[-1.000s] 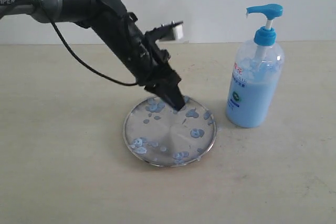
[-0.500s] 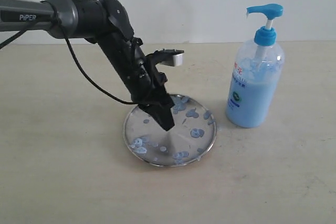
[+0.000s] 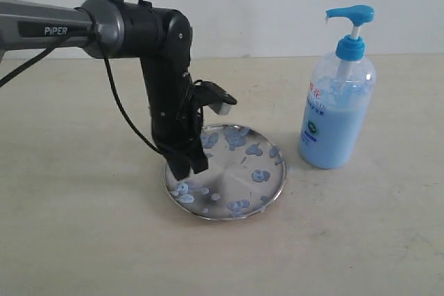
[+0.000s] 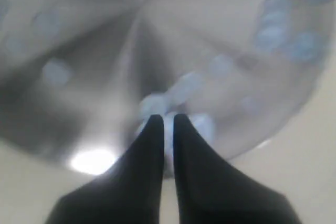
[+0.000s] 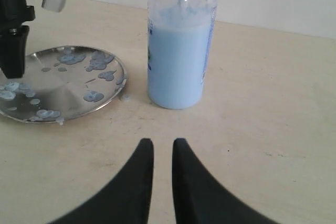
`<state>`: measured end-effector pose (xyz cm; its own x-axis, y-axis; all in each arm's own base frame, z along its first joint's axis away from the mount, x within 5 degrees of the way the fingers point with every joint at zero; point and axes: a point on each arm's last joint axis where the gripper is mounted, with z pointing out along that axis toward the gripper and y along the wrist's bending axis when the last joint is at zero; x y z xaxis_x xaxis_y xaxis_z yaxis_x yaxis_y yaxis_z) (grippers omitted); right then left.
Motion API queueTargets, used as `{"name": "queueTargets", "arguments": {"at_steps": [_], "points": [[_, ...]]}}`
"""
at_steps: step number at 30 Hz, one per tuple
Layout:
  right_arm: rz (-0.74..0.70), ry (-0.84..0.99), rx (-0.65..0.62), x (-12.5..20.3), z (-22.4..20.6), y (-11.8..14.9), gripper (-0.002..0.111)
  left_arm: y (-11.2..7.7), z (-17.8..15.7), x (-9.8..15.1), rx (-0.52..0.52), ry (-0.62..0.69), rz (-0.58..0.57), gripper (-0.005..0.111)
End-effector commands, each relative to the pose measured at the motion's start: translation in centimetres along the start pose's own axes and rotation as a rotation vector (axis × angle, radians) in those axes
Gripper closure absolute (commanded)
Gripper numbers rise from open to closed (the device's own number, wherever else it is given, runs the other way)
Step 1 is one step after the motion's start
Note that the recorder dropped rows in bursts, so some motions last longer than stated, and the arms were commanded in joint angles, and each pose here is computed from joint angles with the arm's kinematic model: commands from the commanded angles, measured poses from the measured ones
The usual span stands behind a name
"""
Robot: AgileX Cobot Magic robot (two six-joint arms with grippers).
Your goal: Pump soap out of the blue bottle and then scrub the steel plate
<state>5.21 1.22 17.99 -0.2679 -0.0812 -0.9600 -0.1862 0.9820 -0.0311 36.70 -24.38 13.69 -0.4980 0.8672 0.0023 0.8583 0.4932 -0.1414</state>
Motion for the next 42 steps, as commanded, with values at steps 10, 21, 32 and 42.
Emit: {"name": "queueTargets", "arguments": {"at_steps": [10, 21, 32, 42], "points": [[0.012, -0.007, 0.007, -0.1, 0.0, 0.0, 0.104, -1.5, -1.7, -2.1, 0.224, -0.259, 0.059, 0.102], [0.012, -0.007, 0.007, -0.1, 0.0, 0.0, 0.104, -0.1, -8.1, -1.9, 0.035, -0.521, -0.099, 0.102], [0.012, -0.007, 0.007, -0.1, 0.0, 0.0, 0.104, -5.7, -15.1, 11.5, -0.450, -1.131, -0.278, 0.102], [0.012, -0.007, 0.007, -0.1, 0.0, 0.0, 0.104, -14.1, -16.7, 23.2, -0.383, -1.318, -0.214, 0.102]]}}
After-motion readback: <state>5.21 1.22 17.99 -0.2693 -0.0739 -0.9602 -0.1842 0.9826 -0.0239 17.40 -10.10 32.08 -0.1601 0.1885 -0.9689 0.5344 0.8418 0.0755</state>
